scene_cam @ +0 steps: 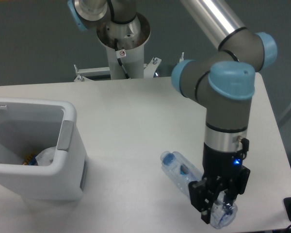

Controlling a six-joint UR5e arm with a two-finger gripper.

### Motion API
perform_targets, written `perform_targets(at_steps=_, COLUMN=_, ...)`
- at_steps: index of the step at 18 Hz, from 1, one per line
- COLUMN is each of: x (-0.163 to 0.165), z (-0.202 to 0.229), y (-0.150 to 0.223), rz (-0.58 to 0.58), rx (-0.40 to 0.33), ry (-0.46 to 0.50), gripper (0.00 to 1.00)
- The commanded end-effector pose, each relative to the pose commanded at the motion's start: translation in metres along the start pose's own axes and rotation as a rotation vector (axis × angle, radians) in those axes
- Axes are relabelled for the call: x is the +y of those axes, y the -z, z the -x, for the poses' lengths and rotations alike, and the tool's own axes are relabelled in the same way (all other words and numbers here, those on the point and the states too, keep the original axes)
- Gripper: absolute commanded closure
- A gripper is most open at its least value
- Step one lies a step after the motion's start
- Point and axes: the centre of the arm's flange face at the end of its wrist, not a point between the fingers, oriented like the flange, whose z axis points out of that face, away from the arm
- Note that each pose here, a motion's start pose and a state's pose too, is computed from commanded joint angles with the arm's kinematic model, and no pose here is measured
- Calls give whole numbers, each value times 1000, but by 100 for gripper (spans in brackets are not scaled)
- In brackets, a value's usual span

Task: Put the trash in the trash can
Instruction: 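Carry the bottle over the white bin and release it inside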

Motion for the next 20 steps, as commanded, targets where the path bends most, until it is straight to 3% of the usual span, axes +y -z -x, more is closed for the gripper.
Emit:
perform_targets(at_steps=6, x=-7, z=-80, y=77, rz=-69, rx=202, ry=-61, gripper=39)
perform_targets(at_steps=10, x=-7, z=-108, y=110, rz=-87, rx=306, ry=-70, gripper=39)
perform_targets(at_steps=15, x=34, z=-195, y=95, rz=-12, rx=417, ry=-154, gripper=39)
perform_targets(at_steps=20, x=71, z=-238, y=68, rz=63, rx=456, ry=-191, gripper=39)
